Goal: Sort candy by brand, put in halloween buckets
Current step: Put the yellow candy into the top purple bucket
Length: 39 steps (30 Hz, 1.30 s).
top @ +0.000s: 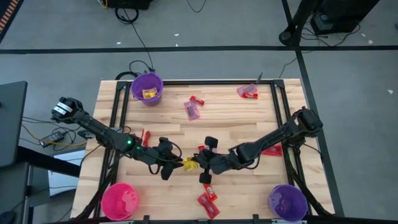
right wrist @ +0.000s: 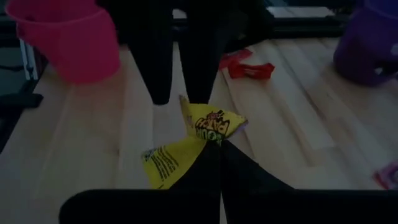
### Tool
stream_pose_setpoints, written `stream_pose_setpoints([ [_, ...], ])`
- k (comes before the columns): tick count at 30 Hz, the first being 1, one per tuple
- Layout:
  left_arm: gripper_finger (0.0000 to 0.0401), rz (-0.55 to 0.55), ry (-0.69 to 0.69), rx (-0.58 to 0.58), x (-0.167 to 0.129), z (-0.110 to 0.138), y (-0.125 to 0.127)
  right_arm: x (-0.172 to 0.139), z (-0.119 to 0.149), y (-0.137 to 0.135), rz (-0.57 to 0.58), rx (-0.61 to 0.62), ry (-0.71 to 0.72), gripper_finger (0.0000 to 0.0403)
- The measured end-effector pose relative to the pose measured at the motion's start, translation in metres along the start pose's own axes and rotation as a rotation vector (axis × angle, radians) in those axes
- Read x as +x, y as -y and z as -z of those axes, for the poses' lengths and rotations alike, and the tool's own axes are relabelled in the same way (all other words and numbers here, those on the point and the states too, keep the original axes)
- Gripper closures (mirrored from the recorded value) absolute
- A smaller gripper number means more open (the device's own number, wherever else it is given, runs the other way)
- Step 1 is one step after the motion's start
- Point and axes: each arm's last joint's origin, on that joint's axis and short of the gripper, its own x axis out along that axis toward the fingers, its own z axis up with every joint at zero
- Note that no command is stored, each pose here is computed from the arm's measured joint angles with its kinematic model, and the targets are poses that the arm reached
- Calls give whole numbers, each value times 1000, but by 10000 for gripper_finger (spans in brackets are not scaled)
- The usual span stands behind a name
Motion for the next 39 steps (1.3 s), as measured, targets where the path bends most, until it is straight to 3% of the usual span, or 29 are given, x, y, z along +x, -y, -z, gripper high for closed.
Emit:
stream_pose_setpoints([
  [4,252,-12,-8,2,0,1,-1,-1,-1,-1,-24,-31,-2,398],
  [10,252,-97,-46,-88,0,5,-9,-4,2,-7,-65,-52,-20,398],
  [22,255,-43,-10,-81,0,2,-4,-2,-1,-5,-61,-41,6,398],
  [25,287,-37,-17,-82,0,2,-4,-2,-1,-5,-61,-40,7,398],
  [28,360,-28,-26,-63,0,2,-3,-2,-1,-5,-61,-34,7,398],
  [30,388,-22,-24,-61,0,1,-3,-2,-1,-5,-61,-32,7,398],
  [39,398,-8,-12,-50,0,0,-1,-3,-1,-7,-64,2,7,398],
])
